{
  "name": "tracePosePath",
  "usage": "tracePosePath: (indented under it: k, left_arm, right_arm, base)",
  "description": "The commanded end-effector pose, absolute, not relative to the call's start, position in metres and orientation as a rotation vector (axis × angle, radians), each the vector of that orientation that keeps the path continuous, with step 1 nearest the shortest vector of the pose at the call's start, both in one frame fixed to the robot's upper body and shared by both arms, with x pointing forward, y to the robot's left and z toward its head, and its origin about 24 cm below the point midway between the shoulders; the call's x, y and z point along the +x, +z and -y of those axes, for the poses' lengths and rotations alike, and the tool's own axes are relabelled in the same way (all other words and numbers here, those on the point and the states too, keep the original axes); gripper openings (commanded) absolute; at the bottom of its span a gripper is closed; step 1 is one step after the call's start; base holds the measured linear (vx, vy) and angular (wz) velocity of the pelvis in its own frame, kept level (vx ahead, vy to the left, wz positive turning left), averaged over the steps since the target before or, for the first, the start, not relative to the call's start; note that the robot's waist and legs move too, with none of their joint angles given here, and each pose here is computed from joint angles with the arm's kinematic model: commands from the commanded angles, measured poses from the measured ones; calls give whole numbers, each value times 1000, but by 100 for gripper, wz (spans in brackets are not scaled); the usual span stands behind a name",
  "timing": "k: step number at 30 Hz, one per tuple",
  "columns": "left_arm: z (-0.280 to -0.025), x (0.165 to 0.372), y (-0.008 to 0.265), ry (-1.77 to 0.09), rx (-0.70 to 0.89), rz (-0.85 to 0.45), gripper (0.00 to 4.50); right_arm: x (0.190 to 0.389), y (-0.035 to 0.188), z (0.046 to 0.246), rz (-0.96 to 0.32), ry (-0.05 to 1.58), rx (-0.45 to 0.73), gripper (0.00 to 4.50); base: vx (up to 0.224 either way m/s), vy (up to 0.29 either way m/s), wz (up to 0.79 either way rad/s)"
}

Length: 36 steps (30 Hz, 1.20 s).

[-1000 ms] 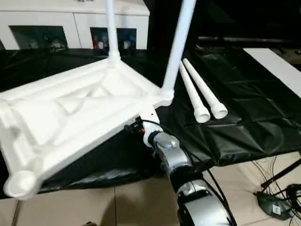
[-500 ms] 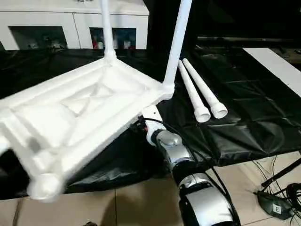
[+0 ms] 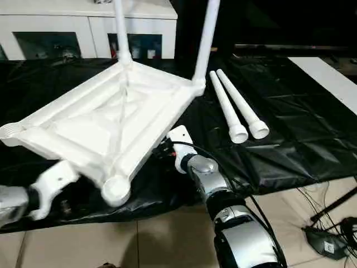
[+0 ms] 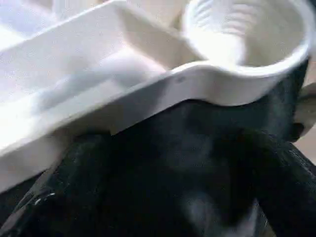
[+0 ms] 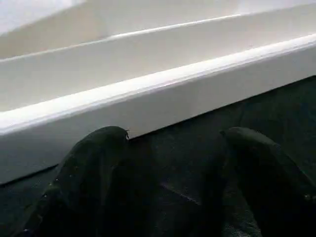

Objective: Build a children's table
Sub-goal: Rotate table base

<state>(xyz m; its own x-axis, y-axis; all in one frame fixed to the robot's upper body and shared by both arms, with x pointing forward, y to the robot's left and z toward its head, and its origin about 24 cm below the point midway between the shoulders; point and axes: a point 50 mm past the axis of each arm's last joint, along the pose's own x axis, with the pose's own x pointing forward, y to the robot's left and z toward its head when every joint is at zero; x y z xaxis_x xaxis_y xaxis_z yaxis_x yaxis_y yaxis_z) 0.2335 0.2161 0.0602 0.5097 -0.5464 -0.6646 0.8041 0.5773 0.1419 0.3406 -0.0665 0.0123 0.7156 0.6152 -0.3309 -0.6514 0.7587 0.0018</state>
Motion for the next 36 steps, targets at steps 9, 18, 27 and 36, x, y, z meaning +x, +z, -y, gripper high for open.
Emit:
tracePosePath:
  k: [9, 18, 27, 36]
  left_arm:
    - [-166, 254, 92, -1038, 468, -344, 445]
    - [-177, 266, 120, -1117, 614, -353, 445]
    - [-190, 303, 105, -1104, 846, -426, 445]
    - [-190, 332, 88, -1091, 926, -463, 418]
  right_arm:
    - [336, 20, 75, -246, 819, -166, 385]
    - [328, 40, 130, -213, 962, -273, 385]
    - [297, 67, 141, -250, 1325, -355, 385]
    - [280, 85, 131, -258, 1469, -334, 385]
  base:
    - [0, 0, 0]
    - [0, 0, 0]
    - [0, 0, 0]
    - [0, 0, 0]
